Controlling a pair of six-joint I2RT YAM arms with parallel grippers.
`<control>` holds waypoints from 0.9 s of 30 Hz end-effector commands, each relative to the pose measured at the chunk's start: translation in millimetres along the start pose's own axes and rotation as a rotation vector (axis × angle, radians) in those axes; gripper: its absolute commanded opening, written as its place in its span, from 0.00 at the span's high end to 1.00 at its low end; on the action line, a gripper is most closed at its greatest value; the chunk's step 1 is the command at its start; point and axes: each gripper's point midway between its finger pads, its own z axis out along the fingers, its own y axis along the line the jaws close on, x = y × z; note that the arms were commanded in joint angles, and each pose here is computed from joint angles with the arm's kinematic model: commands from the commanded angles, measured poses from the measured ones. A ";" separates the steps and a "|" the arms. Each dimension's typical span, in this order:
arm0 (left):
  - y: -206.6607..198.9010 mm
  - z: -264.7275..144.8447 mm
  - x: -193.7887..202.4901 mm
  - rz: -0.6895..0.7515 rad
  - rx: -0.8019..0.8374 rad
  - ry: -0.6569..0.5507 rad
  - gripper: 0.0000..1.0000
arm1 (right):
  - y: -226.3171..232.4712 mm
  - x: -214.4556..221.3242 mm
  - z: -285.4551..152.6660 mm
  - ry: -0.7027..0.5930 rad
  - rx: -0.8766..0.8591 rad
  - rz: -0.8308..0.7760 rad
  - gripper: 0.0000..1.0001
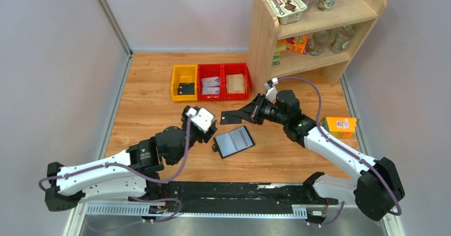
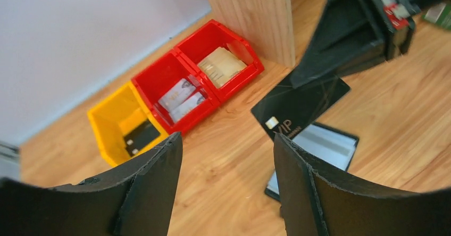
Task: Take the credit cards out of the card holder
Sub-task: Remove the credit card from the card holder.
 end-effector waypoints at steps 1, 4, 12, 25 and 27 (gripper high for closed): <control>-4.6 -4.0 22.2 -0.363 0.087 0.055 0.28 | 31.4 -11.6 -14.4 -0.076 -0.164 -0.162 1.00; -6.1 -6.4 27.7 -0.637 0.181 0.048 0.27 | 34.2 -10.6 -19.4 -0.094 -0.207 -0.208 1.00; -0.8 2.7 12.5 -1.104 0.346 -0.154 0.26 | 35.4 -4.3 -27.8 -0.122 -0.298 -0.280 1.00; -15.3 21.6 3.1 -1.333 0.480 -0.232 0.26 | 47.2 4.7 -34.0 -0.111 -0.426 -0.315 1.00; -17.2 23.9 2.2 -1.327 0.490 -0.222 0.26 | 48.7 5.4 -34.2 -0.111 -0.443 -0.314 1.00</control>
